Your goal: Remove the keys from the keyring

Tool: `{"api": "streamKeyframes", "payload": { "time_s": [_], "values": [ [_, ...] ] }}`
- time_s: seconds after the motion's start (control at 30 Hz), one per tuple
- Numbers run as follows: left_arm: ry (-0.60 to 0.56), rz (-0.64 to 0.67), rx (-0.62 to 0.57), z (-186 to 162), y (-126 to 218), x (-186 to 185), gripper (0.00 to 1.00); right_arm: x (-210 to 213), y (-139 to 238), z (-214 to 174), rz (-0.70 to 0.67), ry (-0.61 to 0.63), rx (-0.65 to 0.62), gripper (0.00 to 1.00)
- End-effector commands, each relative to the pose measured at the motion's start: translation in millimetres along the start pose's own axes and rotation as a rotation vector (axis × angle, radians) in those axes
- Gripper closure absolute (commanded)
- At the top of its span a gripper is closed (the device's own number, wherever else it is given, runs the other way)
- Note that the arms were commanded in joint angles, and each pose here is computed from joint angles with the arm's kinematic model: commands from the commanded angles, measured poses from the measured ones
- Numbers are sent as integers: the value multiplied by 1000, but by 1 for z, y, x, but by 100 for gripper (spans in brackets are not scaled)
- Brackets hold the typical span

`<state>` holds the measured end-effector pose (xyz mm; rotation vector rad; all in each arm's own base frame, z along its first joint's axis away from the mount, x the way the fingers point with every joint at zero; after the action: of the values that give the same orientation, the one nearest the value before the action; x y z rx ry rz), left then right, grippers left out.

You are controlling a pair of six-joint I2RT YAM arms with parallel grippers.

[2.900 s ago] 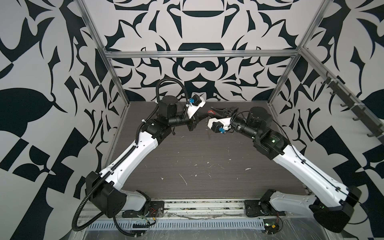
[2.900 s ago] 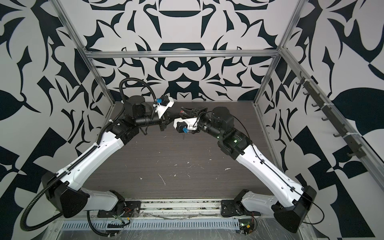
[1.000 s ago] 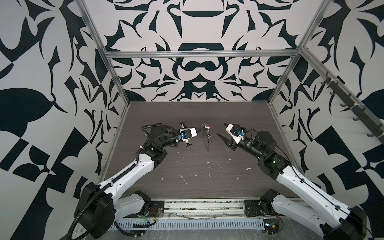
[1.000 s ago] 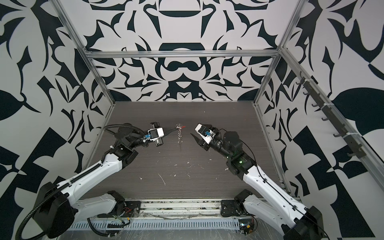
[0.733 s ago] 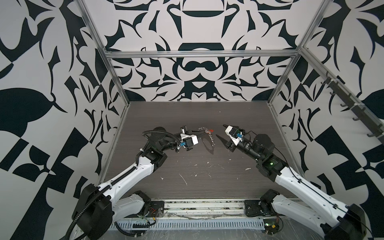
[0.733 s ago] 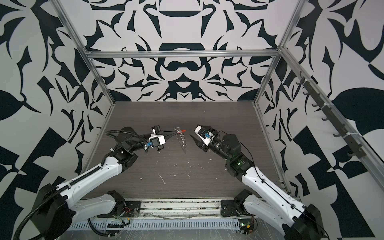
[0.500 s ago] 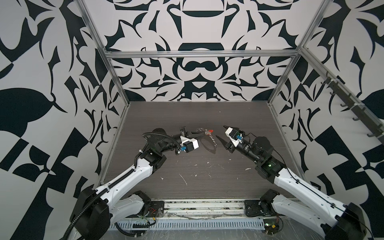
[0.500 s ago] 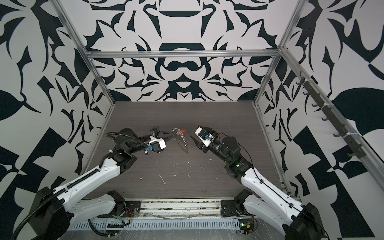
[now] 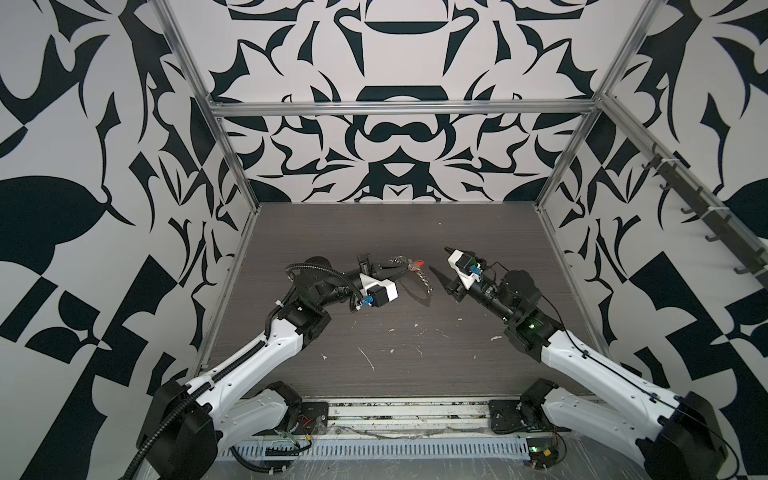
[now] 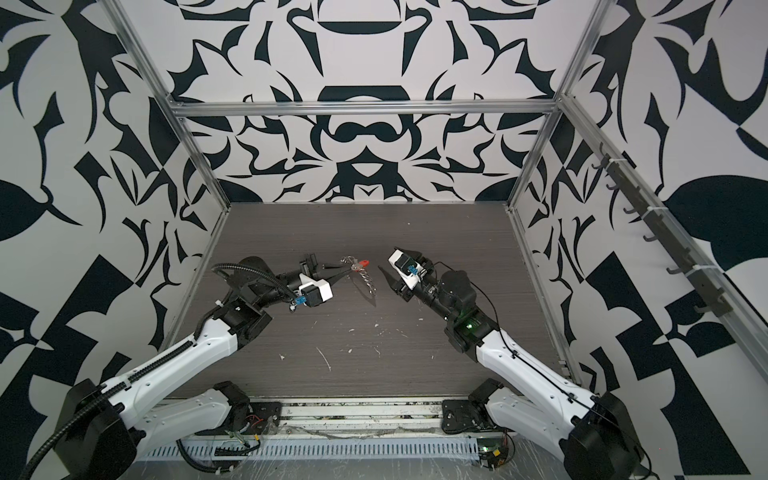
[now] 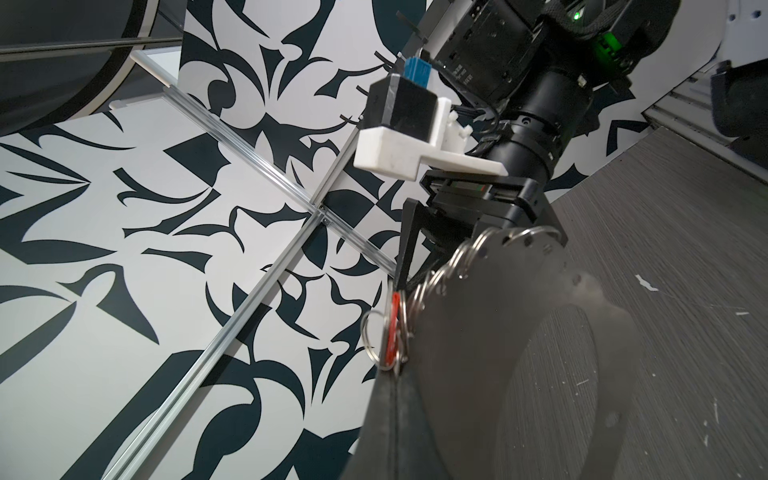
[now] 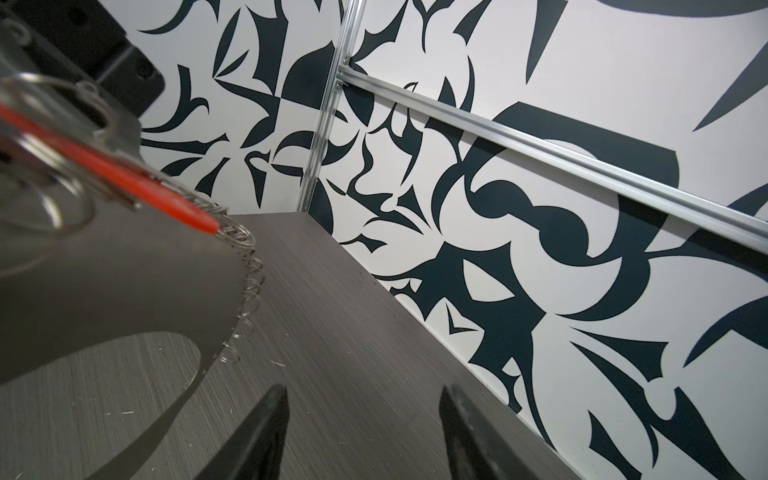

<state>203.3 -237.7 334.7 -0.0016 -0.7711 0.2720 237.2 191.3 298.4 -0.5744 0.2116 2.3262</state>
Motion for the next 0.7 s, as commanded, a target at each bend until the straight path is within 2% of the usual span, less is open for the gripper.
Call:
{"api": "streamKeyframes", "payload": {
  "time_s": [0.0, 0.13, 0.3, 0.43, 0.67],
  "values": [
    [-19, 12, -17, 7, 4, 1, 100, -12, -2, 37, -17, -2, -125, 38],
    [33, -19, 14, 7, 2, 2, 100, -14, -2, 44, -27, 23, -129, 38],
    [266, -185, 229, 2, -2, 8, 100, -22, 14, 60, -28, 120, -79, 38],
    [458, -266, 406, -7, 0, 11, 100, -26, 27, 64, -42, 169, -30, 38],
    [440, -413, 611, -24, 19, -11, 100, -15, 44, 53, -17, 150, -6, 40]
  ]
}}
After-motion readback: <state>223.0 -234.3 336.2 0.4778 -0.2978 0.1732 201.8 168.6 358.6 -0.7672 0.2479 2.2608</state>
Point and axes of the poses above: each gripper's point midway between its finger pads, its own y axis back along the fingers, its own x axis along the line the jaws close on, z = x × y, the point moved 6 cm from there along y, back along the fingers, and after that the axes turned 8 degrees about y, right-handed, at the moved point
